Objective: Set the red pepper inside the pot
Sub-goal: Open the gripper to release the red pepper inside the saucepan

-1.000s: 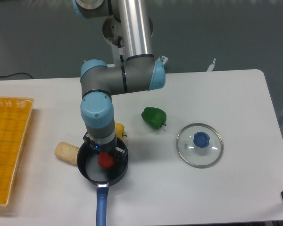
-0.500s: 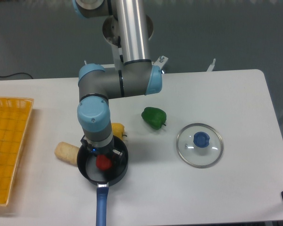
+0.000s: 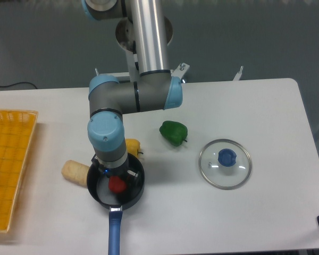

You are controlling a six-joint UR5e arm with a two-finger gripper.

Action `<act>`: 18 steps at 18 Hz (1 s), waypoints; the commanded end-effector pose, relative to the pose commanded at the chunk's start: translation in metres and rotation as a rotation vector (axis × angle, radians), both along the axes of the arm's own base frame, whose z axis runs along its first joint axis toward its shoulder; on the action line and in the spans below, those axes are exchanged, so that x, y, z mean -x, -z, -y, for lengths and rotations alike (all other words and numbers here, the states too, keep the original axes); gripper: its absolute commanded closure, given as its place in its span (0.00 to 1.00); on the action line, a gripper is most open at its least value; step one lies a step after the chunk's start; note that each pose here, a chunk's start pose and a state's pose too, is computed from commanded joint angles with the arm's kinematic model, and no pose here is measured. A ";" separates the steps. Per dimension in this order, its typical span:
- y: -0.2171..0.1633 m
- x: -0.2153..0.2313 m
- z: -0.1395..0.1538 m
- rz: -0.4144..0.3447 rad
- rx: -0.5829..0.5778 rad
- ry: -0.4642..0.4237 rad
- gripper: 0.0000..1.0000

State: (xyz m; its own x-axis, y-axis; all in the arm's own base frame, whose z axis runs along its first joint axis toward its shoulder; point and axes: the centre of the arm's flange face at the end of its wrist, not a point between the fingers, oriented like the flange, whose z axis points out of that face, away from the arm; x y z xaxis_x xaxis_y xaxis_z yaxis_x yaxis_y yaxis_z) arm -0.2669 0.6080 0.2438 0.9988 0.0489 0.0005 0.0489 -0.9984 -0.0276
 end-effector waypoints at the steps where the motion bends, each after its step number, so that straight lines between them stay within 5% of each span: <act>1: 0.000 0.000 0.000 -0.001 -0.001 0.000 0.55; 18: 0.011 0.002 -0.002 0.002 0.011 -0.002 0.55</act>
